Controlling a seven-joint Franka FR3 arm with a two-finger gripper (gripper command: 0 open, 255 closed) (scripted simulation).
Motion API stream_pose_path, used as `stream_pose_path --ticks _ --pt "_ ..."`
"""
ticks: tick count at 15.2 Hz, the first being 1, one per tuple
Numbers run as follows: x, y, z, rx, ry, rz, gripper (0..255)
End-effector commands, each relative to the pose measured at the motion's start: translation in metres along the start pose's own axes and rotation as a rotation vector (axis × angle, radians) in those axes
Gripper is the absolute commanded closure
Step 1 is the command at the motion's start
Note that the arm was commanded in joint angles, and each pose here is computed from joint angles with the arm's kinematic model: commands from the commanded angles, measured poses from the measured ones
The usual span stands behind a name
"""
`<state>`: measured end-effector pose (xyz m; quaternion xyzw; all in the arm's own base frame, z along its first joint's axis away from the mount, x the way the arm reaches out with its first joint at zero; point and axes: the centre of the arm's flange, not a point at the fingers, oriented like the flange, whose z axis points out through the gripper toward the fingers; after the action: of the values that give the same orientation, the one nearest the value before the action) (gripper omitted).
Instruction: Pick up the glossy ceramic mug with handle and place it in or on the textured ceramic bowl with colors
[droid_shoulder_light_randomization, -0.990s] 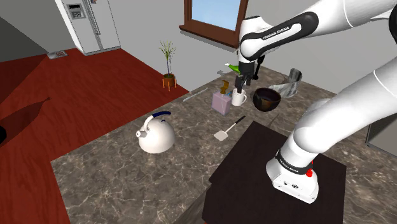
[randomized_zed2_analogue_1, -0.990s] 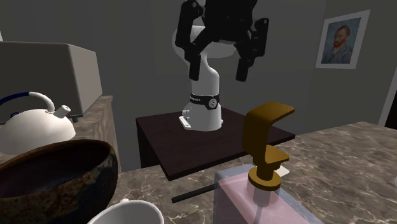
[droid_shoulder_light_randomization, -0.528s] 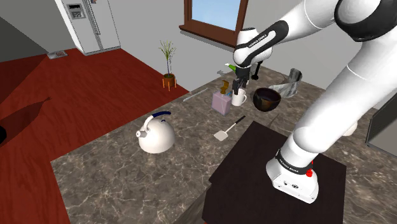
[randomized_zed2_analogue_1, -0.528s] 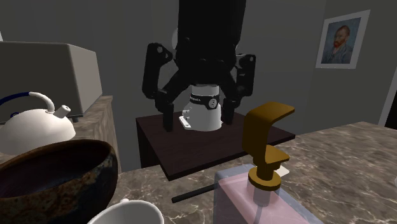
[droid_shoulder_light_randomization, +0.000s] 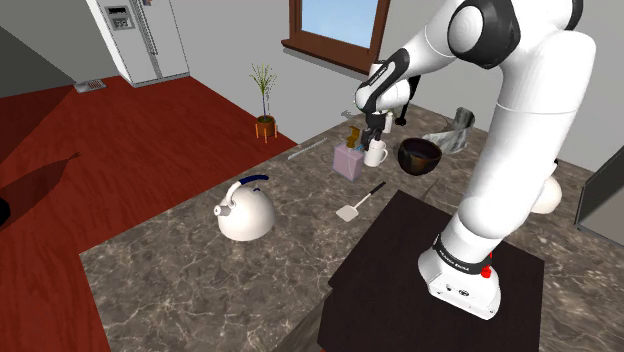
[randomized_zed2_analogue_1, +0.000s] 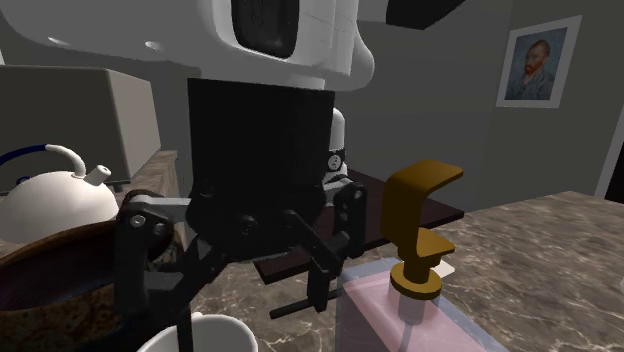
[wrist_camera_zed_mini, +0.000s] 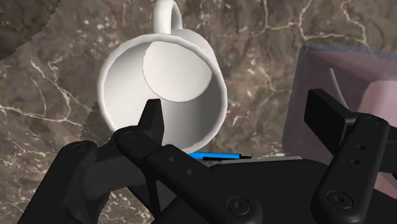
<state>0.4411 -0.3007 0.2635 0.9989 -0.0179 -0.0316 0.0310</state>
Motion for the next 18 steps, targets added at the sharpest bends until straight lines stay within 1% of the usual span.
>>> stream_pose_path --ticks 1,8,15,16,18 --pt "0.004 0.006 0.014 0.000 0.004 -0.002 0" --pt "0.005 0.006 0.049 0.000 0.004 -0.002 0" --pt "0.005 0.006 0.049 0.000 0.004 -0.002 0" --pt "0.005 0.006 0.049 0.000 0.004 -0.002 255" --pt "0.005 0.006 0.049 0.000 0.004 -0.002 255"
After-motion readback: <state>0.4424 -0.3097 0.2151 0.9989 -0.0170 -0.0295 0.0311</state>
